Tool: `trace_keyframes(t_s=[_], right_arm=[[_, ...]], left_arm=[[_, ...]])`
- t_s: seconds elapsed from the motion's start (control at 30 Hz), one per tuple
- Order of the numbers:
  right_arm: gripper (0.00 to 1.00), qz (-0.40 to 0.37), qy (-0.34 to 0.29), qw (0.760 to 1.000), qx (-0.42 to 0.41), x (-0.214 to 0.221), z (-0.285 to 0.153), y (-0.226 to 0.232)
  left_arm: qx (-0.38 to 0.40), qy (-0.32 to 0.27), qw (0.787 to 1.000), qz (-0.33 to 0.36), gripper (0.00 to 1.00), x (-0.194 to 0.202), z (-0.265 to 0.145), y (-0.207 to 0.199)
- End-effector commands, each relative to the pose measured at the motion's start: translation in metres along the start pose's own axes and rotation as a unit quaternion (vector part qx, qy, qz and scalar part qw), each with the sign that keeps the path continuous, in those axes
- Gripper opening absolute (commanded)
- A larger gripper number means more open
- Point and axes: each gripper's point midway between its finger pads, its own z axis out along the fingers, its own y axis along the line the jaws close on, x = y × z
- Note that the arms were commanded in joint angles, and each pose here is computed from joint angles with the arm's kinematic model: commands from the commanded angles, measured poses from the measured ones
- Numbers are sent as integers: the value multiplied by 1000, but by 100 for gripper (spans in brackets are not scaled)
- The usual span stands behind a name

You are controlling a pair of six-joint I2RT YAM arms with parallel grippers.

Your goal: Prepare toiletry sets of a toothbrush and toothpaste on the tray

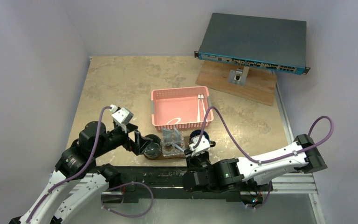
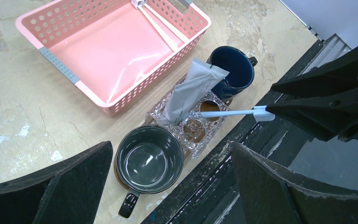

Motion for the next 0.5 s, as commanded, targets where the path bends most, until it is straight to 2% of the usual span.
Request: trace_keyframes(t_s=[0.0, 0.2, 0.47], right_arm=[[40, 57, -32, 998, 6, -38, -10, -11], [41, 62, -23, 998, 3, -57, -10, -19], [43, 67, 4, 997, 31, -65, 22, -38]], left_arm=[[7, -15, 1000, 9, 100, -8, 1, -2], [6, -16, 1000, 9, 100, -8, 1, -2], [7, -18, 1000, 9, 100, -8, 0, -3]])
